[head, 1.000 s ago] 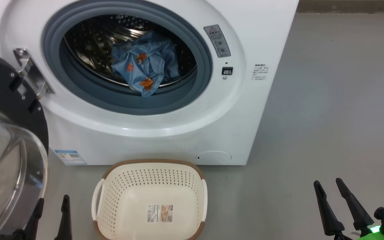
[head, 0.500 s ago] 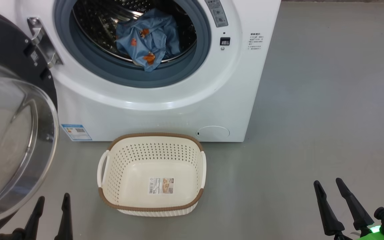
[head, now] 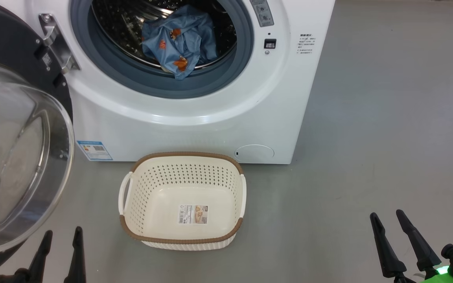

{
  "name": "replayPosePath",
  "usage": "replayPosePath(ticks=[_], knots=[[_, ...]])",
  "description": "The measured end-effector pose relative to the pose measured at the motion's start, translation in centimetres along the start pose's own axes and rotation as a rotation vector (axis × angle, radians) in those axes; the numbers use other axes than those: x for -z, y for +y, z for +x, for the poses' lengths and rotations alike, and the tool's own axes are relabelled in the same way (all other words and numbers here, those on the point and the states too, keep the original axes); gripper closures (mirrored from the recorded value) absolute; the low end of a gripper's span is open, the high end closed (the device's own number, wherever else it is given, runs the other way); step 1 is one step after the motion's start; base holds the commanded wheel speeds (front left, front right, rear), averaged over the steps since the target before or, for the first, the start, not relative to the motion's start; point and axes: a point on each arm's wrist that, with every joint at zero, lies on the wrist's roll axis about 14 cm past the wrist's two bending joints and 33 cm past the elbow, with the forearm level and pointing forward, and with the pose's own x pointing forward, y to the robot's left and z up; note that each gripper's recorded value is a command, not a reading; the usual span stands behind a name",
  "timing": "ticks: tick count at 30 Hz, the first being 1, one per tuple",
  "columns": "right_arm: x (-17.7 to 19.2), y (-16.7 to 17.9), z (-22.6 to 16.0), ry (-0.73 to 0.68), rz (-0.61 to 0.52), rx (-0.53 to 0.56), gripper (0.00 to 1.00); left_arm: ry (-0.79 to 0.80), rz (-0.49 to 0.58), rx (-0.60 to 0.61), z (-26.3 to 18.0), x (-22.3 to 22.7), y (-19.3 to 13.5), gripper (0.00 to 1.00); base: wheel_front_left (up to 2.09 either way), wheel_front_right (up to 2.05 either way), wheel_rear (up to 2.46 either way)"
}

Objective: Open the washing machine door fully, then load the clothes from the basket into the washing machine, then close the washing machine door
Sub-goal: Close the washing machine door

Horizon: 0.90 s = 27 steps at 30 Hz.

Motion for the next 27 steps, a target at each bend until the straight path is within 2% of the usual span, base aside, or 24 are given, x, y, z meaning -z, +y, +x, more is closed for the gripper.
replayPosePath(ticks=[12,27], knots=[[0.6,1.8,1.2,0.015,0.007,-0.061,0.00,-0.025,-0.014,-0.060,-1.0,-0.6,1.4,0.00,0.00,0.00,0.00],[2.9,9.9,5.0,0.077,0.015,-0.330,0.00,-0.086,-0.070,-0.264,-5.0,-1.8,6.2,0.00,0.00,0.00,0.00]])
